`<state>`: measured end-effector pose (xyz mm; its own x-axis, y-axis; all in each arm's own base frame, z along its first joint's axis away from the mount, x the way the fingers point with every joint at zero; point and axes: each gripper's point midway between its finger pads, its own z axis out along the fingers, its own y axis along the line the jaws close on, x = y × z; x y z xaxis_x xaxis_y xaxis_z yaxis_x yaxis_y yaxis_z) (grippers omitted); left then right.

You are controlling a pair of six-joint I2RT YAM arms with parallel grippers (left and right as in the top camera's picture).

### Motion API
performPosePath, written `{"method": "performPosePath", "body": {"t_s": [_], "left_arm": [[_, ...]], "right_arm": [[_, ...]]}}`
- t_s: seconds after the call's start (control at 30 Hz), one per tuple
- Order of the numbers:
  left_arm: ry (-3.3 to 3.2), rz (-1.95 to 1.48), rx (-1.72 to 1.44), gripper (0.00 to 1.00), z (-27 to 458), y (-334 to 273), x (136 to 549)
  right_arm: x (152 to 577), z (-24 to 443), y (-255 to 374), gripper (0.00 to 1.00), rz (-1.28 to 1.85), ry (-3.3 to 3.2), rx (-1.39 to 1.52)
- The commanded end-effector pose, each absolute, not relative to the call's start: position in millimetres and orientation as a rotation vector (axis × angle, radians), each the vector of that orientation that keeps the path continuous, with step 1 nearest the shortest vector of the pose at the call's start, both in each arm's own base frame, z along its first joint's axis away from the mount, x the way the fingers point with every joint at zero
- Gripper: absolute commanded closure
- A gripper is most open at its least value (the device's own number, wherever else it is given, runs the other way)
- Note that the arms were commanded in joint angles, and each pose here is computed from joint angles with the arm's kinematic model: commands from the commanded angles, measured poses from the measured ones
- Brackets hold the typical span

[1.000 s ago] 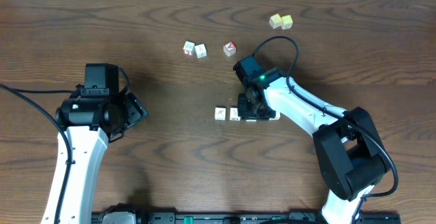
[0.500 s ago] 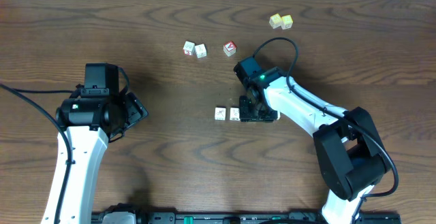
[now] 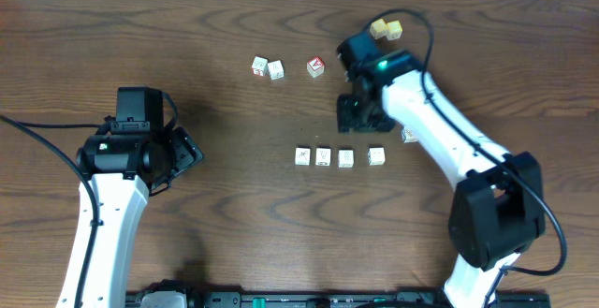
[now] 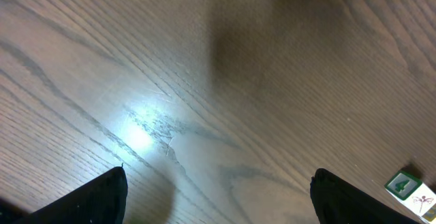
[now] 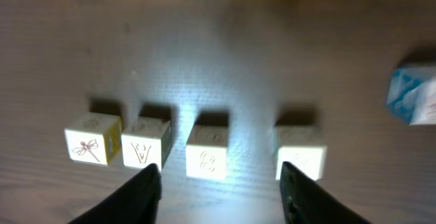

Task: Lift 5 blocks
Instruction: 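Move the right gripper up-right and grasp the white 'B' hammer block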

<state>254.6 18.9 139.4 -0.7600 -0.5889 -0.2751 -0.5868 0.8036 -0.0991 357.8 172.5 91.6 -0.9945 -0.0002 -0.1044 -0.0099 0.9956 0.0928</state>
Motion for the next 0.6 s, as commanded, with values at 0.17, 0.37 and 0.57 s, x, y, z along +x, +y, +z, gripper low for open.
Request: {"method": "performPosePath", "body": {"t_s": [0.17,0.37,0.57], "left_arm": [[2.699,0.007,-0.913,0.14,138.0,21.8,253.4],[2.699,0.006,-0.913,0.14,138.1,21.8,253.4],[2.699,0.007,-0.913,0.14,138.0,21.8,253.4]], "right_arm": [[384.0,98.8,94.9,0.35,0.102,3.02,-0.031],[381.9,84.7,76.1,0.27,0.094,3.03,-0.179],[376.1,60.7,53.7,0.22,-0.085,3.038,-0.202]]}}
